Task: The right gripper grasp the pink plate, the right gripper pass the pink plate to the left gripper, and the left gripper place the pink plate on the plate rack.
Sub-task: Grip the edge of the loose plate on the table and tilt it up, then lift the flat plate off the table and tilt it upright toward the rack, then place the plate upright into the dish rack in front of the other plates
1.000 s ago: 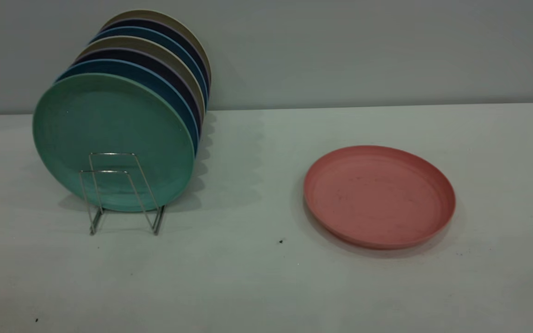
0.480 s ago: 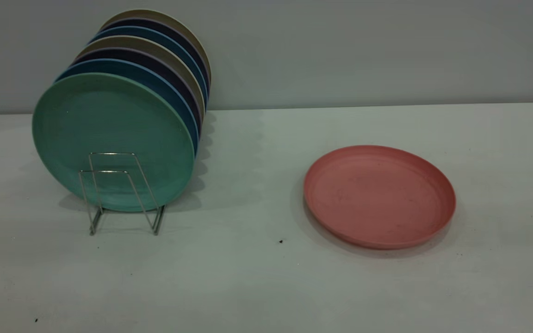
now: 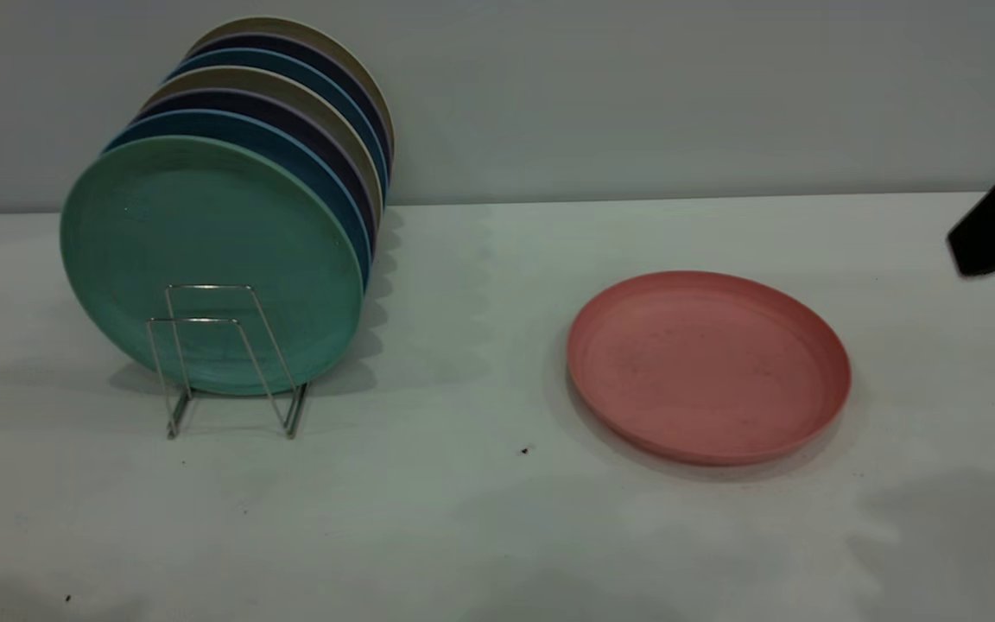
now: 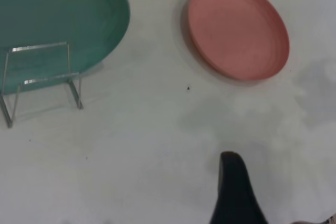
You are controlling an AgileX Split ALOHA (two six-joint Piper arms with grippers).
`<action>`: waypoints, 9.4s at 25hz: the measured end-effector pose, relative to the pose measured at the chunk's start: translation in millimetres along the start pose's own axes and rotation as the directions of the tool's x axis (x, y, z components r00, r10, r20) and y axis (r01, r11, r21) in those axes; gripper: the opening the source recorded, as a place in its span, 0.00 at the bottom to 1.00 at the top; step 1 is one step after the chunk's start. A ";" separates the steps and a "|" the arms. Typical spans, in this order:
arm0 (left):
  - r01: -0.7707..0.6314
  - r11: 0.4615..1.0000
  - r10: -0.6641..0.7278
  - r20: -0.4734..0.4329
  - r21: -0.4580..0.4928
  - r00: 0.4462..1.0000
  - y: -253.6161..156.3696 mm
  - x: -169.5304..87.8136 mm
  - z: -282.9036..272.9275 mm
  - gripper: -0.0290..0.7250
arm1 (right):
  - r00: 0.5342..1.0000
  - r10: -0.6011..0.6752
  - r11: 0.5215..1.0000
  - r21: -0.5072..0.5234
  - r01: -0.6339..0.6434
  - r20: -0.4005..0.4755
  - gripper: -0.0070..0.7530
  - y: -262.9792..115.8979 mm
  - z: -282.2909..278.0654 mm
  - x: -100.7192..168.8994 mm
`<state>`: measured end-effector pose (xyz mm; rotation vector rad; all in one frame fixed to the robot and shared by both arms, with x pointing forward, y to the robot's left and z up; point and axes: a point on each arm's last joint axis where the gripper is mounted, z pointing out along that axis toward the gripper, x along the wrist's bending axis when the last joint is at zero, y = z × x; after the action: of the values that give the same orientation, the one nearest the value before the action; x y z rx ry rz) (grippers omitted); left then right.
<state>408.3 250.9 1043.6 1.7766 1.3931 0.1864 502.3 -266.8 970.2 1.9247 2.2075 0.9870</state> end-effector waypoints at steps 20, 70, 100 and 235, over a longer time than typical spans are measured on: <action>-0.017 0.999 0.016 0.036 0.041 0.999 -3.7 -3.1 0.1 0.70 | 0.967 0.229 0.964 0.163 -0.210 -0.114 0.43 46.3 152.4 -131.7; 0.088 0.994 -0.096 0.125 0.064 0.987 -3.1 -8.9 4.5 0.70 | 0.953 0.145 0.974 0.210 -0.090 -0.267 0.03 44.0 178.8 -119.9; 0.346 0.913 -0.384 0.173 0.216 0.907 -8.5 38.4 100.4 0.70 | 0.868 -0.047 0.967 0.194 0.163 -0.494 0.03 69.9 167.4 19.7; -0.975 0.152 0.945 0.264 0.164 0.192 122.7 80.9 114.0 0.21 | 0.980 0.001 0.875 0.475 0.097 -0.201 0.66 52.7 145.3 -45.7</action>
<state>593.3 258.3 1026.4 2.6839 -0.1066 0.5803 621.5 -245.5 863.9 2.0033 2.8240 0.6835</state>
